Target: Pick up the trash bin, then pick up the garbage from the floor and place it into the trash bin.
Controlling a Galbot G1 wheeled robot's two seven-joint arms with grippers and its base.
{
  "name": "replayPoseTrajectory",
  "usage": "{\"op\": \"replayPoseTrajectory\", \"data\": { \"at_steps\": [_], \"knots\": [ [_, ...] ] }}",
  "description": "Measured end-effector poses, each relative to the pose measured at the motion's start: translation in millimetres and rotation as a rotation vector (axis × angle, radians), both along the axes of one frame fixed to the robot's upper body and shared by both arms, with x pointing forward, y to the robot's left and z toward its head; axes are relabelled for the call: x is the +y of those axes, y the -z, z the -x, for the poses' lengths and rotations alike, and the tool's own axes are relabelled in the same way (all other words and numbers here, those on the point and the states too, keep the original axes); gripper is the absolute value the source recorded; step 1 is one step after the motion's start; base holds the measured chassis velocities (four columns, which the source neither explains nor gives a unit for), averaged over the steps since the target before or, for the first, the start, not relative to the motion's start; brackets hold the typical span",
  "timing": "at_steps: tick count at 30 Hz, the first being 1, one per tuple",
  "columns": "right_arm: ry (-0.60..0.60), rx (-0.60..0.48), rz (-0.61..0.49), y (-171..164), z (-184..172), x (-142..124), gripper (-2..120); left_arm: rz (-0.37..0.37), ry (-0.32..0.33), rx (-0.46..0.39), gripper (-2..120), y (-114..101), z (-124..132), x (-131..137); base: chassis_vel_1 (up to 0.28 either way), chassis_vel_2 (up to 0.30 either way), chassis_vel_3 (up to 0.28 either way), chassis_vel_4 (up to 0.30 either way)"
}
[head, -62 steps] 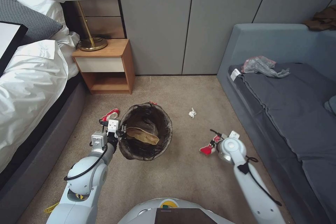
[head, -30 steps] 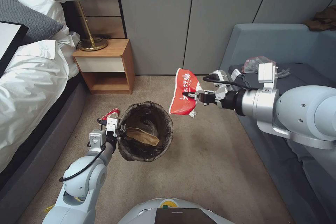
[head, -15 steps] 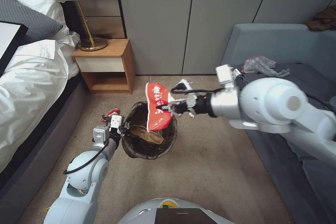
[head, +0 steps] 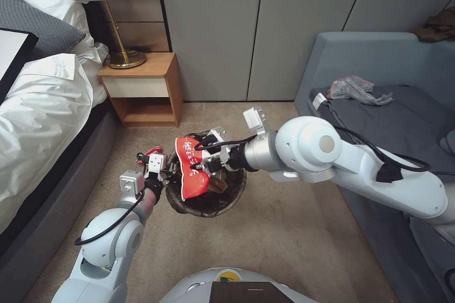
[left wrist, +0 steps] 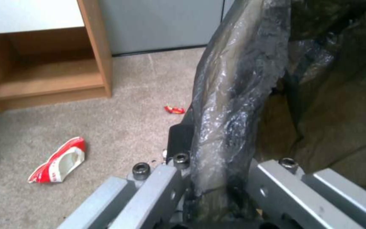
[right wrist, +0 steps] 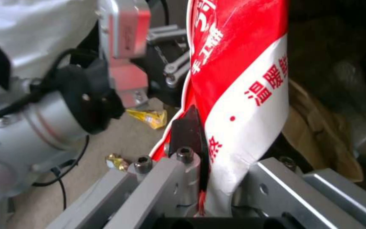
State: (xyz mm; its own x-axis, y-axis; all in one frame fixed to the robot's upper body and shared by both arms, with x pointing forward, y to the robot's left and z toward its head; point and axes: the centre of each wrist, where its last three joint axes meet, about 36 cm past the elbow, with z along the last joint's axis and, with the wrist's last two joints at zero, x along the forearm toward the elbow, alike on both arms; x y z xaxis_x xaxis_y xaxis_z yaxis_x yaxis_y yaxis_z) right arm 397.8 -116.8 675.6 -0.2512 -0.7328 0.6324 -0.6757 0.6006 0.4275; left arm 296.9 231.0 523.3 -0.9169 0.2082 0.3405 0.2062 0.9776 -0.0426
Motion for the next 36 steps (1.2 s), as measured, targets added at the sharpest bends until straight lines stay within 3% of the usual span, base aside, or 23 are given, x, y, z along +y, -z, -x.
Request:
{"op": "replayPoseTrajectory", "data": {
  "at_steps": [11,22,26,28,36],
  "knots": [
    [0.041,-0.003,0.046,14,-10,5,5,0.008,-0.006,-0.006,2,-2,1,2,0.000,0.000,0.000,0.000],
    [0.089,-0.059,0.075,14,-12,3,48,0.003,-0.010,-0.003,2,-1,1,3,0.000,0.000,0.000,0.000],
    [0.091,-0.069,0.072,11,-10,2,58,0.004,-0.010,-0.004,2,-2,1,3,0.000,0.000,0.000,0.000],
    [0.096,-0.084,0.071,8,-8,1,71,0.004,-0.010,-0.005,2,-2,1,3,0.000,0.000,0.000,0.000],
    [0.119,-0.102,0.066,4,-9,-6,96,0.001,-0.014,-0.005,2,-2,2,4,0.000,0.000,0.000,0.000]
  ]
}}
